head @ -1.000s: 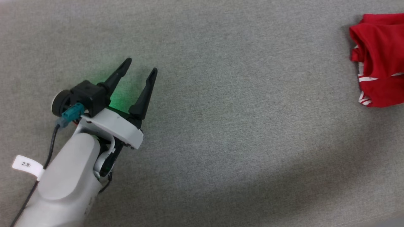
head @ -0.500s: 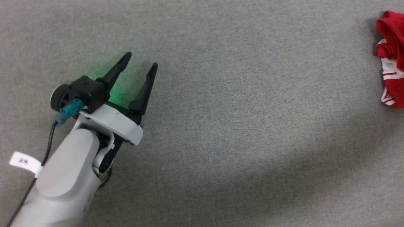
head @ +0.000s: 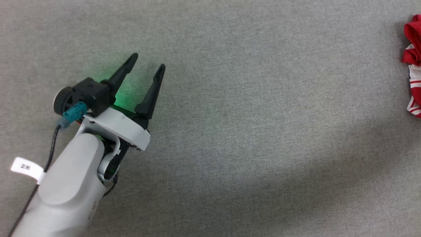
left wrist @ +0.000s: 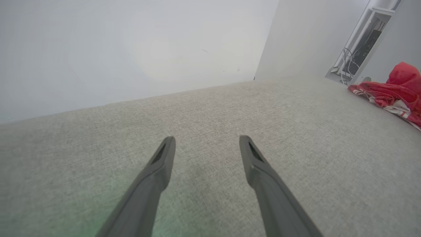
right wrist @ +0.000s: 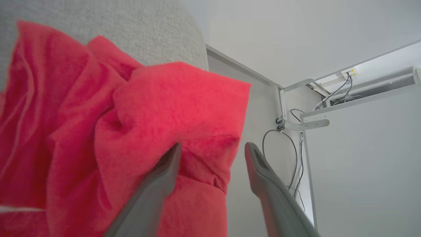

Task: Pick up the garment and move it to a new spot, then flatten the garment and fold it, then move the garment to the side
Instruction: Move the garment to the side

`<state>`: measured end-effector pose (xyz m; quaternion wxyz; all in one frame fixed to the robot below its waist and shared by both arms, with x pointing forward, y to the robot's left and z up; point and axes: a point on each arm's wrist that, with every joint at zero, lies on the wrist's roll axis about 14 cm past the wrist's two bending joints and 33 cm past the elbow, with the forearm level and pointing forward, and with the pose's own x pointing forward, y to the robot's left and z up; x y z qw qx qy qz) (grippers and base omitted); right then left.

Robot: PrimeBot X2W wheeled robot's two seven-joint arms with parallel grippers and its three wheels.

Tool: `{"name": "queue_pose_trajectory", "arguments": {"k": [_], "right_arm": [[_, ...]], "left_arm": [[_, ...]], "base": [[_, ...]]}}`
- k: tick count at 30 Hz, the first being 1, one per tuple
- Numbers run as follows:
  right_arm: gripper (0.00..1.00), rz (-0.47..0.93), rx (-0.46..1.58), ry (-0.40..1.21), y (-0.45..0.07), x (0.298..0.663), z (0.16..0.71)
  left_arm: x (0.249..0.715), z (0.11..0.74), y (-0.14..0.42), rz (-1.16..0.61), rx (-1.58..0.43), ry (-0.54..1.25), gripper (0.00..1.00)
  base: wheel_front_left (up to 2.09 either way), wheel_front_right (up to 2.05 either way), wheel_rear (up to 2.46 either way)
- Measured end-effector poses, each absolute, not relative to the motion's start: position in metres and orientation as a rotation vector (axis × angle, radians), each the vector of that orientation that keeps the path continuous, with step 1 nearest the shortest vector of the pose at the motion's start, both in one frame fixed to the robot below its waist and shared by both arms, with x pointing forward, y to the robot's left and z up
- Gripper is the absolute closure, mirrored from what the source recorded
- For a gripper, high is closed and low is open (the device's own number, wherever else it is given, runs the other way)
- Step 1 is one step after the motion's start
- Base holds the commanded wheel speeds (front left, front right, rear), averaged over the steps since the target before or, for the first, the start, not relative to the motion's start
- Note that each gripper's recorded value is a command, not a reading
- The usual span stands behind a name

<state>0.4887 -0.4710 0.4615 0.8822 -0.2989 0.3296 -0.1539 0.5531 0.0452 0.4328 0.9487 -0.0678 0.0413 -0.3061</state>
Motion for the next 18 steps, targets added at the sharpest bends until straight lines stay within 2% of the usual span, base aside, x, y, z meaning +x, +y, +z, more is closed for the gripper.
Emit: {"name": "queue_pose_trajectory", "arguments": {"k": [10, 18], "right_arm": [[0.00, -0.325, -0.574, 0.576, -0.460, 0.496, 0.482], [0.00, -0.273, -0.542, 0.469, -0.432, 0.502, 0.494]], "left_arm": [[0.542, 0.452, 0.061, -0.579, -0.136, 0.061, 0.00], [0.525, 0.470, 0.080, -0.531, -0.129, 0.040, 0.00]], "base": [[0.00, 0.00, 0.00], [0.00, 0.00, 0.00]]}}
